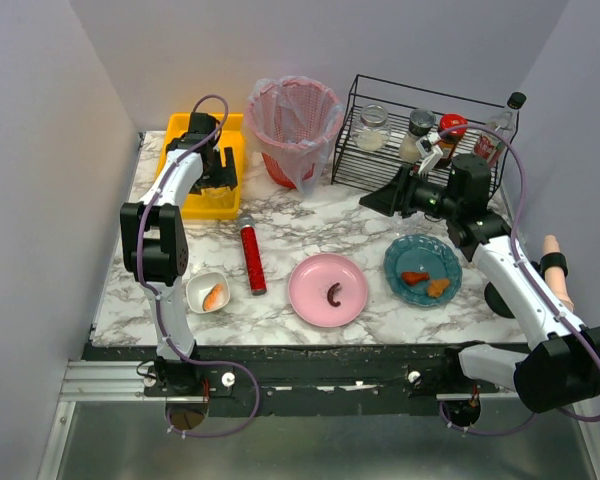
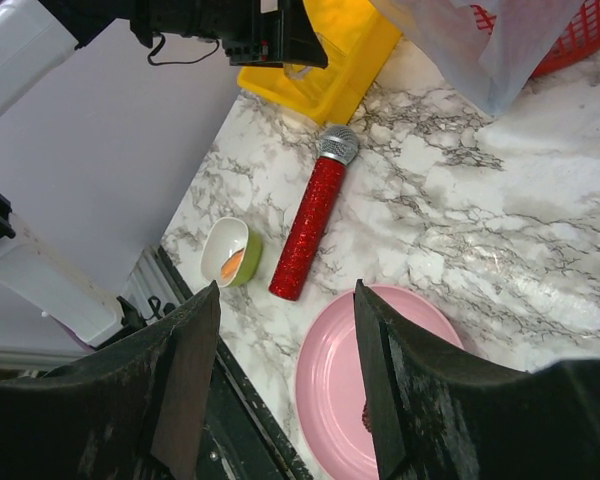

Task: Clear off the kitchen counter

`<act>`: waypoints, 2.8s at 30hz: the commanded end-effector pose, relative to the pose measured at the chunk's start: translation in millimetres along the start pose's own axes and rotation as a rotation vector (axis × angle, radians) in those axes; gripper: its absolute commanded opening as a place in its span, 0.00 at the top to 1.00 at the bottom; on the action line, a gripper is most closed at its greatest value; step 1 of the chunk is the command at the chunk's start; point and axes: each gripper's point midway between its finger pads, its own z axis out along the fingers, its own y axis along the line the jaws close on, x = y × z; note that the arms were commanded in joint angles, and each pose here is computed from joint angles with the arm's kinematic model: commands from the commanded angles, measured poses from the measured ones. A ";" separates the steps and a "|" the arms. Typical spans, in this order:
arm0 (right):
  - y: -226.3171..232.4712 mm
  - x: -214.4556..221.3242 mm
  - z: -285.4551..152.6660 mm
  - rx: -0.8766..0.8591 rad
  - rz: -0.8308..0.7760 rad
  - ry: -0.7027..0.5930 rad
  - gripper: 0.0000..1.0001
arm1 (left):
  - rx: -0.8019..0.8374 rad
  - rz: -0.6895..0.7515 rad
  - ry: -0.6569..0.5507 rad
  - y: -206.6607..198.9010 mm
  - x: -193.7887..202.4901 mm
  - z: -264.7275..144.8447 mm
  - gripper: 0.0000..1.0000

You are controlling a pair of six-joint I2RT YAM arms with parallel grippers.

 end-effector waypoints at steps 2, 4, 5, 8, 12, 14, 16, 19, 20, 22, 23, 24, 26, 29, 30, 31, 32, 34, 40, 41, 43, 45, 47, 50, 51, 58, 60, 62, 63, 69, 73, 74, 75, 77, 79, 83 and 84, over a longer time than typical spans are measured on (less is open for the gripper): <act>-5.9 -2.1 1.3 0.030 0.002 -0.002 0.36 | -0.017 0.011 0.022 2.4 5.1 0.5 0.01; -9.5 -2.0 1.3 0.050 0.006 -0.005 0.36 | -0.019 0.010 0.012 2.8 2.3 -3.0 0.01; -11.7 -2.6 0.8 0.065 0.006 -0.009 0.36 | -0.021 0.010 0.006 3.1 0.5 -5.7 0.01; -27.1 -5.1 -2.4 0.165 0.020 -0.029 0.36 | -0.023 0.005 -0.027 4.0 -7.7 -20.4 0.01; -66.7 -6.0 -13.6 0.402 0.063 -0.066 0.36 | -0.015 -0.003 -0.098 5.4 -21.1 -51.6 0.01; -91.4 -6.1 -25.4 0.558 0.089 -0.090 0.36 | -0.004 0.003 -0.134 5.4 -25.9 -68.0 0.01; -114.2 -2.7 -39.4 0.707 0.119 -0.109 0.36 | 0.021 0.005 -0.166 2.3 -27.0 -83.7 0.01; -139.0 -0.1 -57.0 0.873 0.144 -0.143 0.34 | 0.094 0.003 -0.223 -4.8 -24.8 -105.6 0.01; -145.9 1.5 -60.1 0.912 0.158 -0.153 0.34 | 0.121 0.005 -0.247 -8.2 -23.2 -112.6 0.01; -160.0 5.0 -65.6 0.986 0.185 -0.174 0.33 | 0.187 0.014 -0.292 -17.3 -21.6 -126.1 0.01; -166.3 7.9 -66.3 1.015 0.197 -0.177 0.33 | 0.204 0.018 -0.309 -18.6 -21.2 -130.0 0.01; -173.0 10.1 -66.6 1.044 0.210 -0.180 0.33 | 0.220 0.019 -0.334 -20.2 -22.0 -135.9 0.01; -184.7 13.7 -65.4 1.088 0.228 -0.178 0.32 | 0.243 0.024 -0.367 -22.0 -21.0 -144.2 0.01; -200.2 15.3 -58.1 1.123 0.248 -0.160 0.32 | 0.282 0.028 -0.432 -25.3 -19.4 -154.2 0.01; -206.4 16.1 -55.8 1.134 0.257 -0.152 0.32 | 0.293 0.028 -0.445 -26.0 -16.7 -155.0 0.01; -210.5 14.5 -54.3 1.141 0.265 -0.152 0.32 | 0.298 0.028 -0.453 -26.2 -14.6 -154.4 0.01; -215.7 14.3 -52.5 1.150 0.276 -0.149 0.32 | 0.302 0.025 -0.462 -26.1 -12.7 -155.2 0.01; -225.0 12.4 -50.8 1.165 0.298 -0.153 0.32 | 0.306 0.023 -0.470 -25.7 -9.4 -154.8 0.01; -245.1 17.1 -56.5 1.228 0.315 -0.145 0.32 | 0.277 0.031 -0.473 -19.4 -5.4 -155.0 0.01; -248.2 20.3 -57.7 1.238 0.317 -0.137 0.33 | 0.278 0.030 -0.476 -19.4 -5.7 -156.2 0.01; -252.5 26.1 -58.2 1.246 0.323 -0.121 0.35 | 0.288 0.031 -0.480 -21.0 -5.8 -158.2 0.01; -258.5 33.6 -57.7 1.256 0.332 -0.099 0.39 | 0.291 0.028 -0.477 -21.5 -5.1 -158.7 0.01; -263.4 39.4 -55.7 1.260 0.339 -0.077 0.44 | 0.294 0.028 -0.475 -22.0 -4.5 -158.7 0.01; -269.6 46.6 -52.8 1.269 0.343 -0.051 0.49 | 0.300 0.027 -0.480 -22.9 -5.3 -160.4 0.01; -271.0 47.5 -52.2 1.270 0.340 -0.045 0.52 | 0.301 0.027 -0.481 -22.9 -5.4 -161.0 0.01; -273.2 49.8 -52.4 1.275 0.339 -0.045 0.79 | 0.301 0.023 -0.506 -21.3 -6.6 -167.6 0.01; -267.8 45.2 -55.0 1.265 0.331 -0.059 0.89 | 0.311 0.019 -0.517 -22.8 -6.9 -170.8 0.01; -258.9 36.4 -58.3 1.245 0.317 -0.088 0.99 | 0.322 0.012 -0.539 -23.8 -9.2 -176.4 0.01; -253.7 31.2 -58.8 1.225 0.304 -0.102 0.99 | 0.325 -0.002 -0.551 -23.5 -10.7 -180.8 0.01; -186.0 2.9 -33.9 0.850 0.211 -0.123 0.99 | 0.396 -0.049 -0.633 -30.7 -21.5 -222.3 0.01; -103.5 -18.0 -8.0 0.413 0.138 -0.147 0.99 | 0.607 -0.050 -0.690 -60.1 -25.7 -272.6 0.01; -81.5 -21.2 -4.7 0.305 0.124 -0.141 0.99 | 0.675 -0.057 -0.702 -68.4 -26.3 -285.8 0.01; -60.6 -25.6 -3.3 0.206 0.105 -0.144 0.99 | 0.753 -0.052 -0.715 -78.4 -25.3 -300.9 0.01; -22.5 -37.9 -5.0 0.043 0.064 -0.157 0.99 | 0.925 -0.055 -0.725 -97.4 -20.8 -330.6 0.01; 6.5 -47.3 -9.9 -0.071 0.032 -0.159 0.99 | 1.102 -0.080 -0.719 -113.4 -14.5 -359.9 0.01; 46.0 -64.2 -20.6 -0.204 -0.007 -0.173 0.99 | 1.360 -0.063 -0.684 -143.9 6.2 -402.8 0.01; 52.8 -67.9 -23.0 -0.224 -0.015 -0.180 0.99 | 1.393 -0.043 -0.676 -153.4 11.9 -411.2 0.01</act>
